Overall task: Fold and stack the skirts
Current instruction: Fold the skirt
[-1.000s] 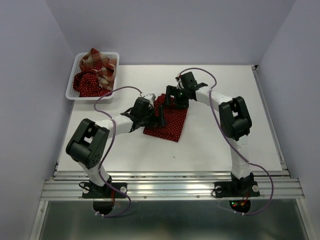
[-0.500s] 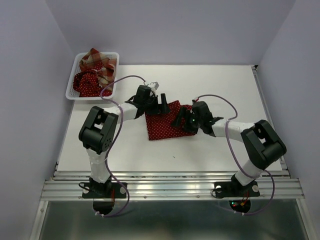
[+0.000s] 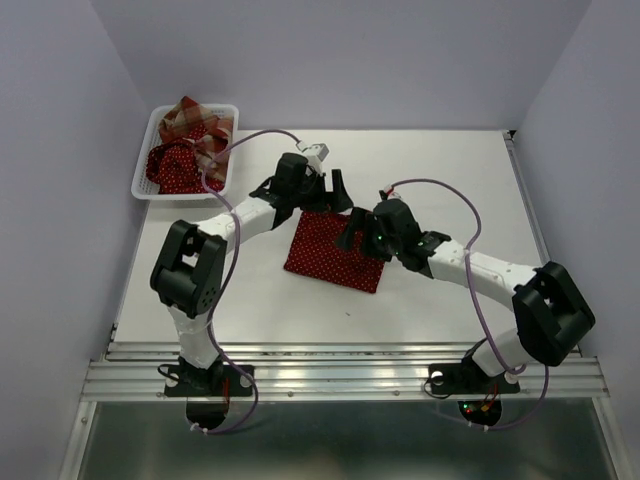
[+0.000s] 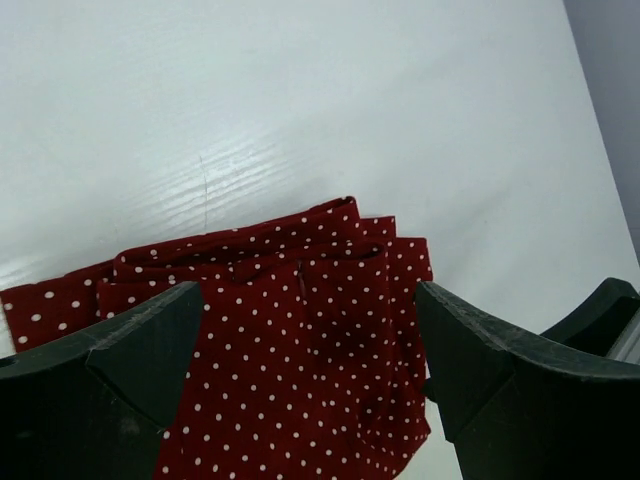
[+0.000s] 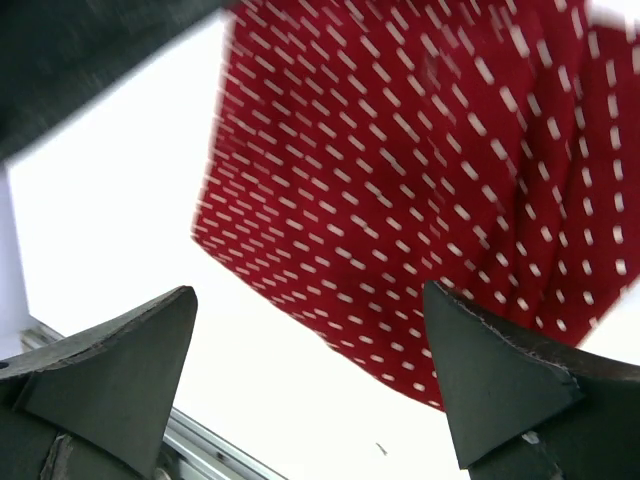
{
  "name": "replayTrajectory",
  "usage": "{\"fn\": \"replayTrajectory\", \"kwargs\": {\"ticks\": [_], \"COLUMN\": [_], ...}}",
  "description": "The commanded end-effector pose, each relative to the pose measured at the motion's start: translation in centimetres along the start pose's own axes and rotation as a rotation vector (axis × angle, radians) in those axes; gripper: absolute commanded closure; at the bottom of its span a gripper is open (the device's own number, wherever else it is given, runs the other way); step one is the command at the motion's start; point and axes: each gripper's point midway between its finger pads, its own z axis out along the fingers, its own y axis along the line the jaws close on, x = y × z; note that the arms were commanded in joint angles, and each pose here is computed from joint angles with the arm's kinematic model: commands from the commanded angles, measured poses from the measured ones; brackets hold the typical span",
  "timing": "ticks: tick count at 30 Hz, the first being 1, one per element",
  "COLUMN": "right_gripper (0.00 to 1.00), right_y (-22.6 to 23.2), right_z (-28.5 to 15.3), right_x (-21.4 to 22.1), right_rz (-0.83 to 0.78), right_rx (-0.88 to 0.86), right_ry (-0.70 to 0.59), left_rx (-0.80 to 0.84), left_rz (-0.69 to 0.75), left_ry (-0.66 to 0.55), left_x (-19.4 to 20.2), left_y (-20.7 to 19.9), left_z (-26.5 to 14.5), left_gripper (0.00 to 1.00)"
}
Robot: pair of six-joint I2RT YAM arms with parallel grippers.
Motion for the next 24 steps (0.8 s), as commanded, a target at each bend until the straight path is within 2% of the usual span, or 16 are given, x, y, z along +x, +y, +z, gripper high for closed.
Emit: {"fn": "replayTrajectory", "kwargs": {"ticks": [1, 3, 9, 15, 24], "right_gripper": [0.0, 0.0, 0.0, 0.0, 0.0], "right_y": [3.1, 3.7, 2.4, 0.5, -4.5], "right_z": [-1.3, -1.1, 1.2, 4.3, 6.9], "right_x": [-3.8, -3.7, -5.4, -4.1, -5.6], "right_rz": [-0.086, -0.107, -0.111, -0.078, -0.1], "right_rx": [-0.057, -0.078, -0.004, -0.059, 0.041], "right_ry": [-0.086, -0.069, -0.101, 0.004, -0.028], "left_rx": [-0.045, -0.086, -0.111, -0.015, -0.017], "left_rz": [0.035, 0.017, -0.033, -0.089, -0.133], "left_ry": [-0.125, -0.148, -0.099, -0.027, 0.066], "left_x": [-4.0, -4.0, 0.0, 3.8, 7.5], "left_y": [-1.6, -1.2, 0.3, 0.1, 1.9], "left_z": [-4.1, -5.1, -6.1, -4.9, -2.8], "left_gripper": [0.01, 0.01, 0.01, 0.01, 0.01]}}
